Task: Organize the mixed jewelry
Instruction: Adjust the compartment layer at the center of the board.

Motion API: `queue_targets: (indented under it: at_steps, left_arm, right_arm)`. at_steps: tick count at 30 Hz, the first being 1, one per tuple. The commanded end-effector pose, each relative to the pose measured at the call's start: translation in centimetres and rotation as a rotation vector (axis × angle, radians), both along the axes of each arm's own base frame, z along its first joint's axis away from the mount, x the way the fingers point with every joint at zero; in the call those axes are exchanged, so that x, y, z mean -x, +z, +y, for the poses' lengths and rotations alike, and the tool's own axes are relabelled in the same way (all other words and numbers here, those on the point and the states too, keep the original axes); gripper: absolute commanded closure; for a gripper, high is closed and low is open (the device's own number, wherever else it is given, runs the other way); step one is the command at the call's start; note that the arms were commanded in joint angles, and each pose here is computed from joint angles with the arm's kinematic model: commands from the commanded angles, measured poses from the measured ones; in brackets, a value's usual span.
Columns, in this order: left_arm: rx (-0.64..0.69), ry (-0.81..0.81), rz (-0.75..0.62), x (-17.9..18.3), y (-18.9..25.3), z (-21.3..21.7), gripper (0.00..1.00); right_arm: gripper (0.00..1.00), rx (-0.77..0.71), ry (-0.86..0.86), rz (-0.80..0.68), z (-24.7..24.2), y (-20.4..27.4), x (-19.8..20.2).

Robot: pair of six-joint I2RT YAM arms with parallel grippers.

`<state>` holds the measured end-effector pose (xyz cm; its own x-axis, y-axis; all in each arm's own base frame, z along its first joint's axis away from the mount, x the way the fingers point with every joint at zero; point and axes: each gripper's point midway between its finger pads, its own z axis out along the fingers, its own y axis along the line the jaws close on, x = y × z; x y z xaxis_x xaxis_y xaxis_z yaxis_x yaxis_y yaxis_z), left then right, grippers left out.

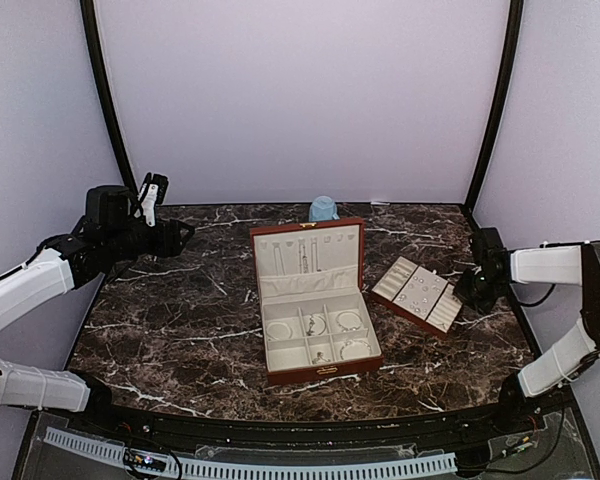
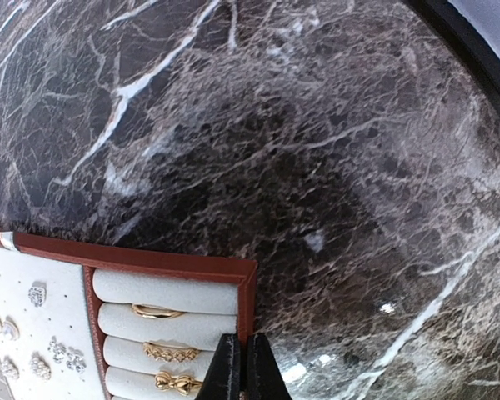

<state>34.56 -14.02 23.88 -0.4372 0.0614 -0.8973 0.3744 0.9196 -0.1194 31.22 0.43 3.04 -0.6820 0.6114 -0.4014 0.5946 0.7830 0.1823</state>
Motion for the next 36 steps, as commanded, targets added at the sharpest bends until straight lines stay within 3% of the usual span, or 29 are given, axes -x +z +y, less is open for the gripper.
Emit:
queue_targets:
  at_steps: [1,8,24,36]
  left_arm:
    - [0.006,0.008,-0.024,0.2,0.6,0.4,0.33]
    - [0.008,0.007,-0.022,0.1,0.5,0.3,0.33]
    - [0.013,-0.005,-0.012,0.1,0.2,0.0,0.33]
    - [0.016,-0.007,-0.007,0.1,0.1,0.0,0.33]
  right_arm:
    - [1.00,0.061,-0.031,0.108,-2.5,-0.8,2.7]
    - [1.00,0.057,0.011,0.106,-4.0,2.2,3.4]
    - [1.00,-0.017,0.116,0.050,-2.0,3.9,3.9]
    - [1.00,0.016,0.194,0.082,-0.3,0.2,3.1]
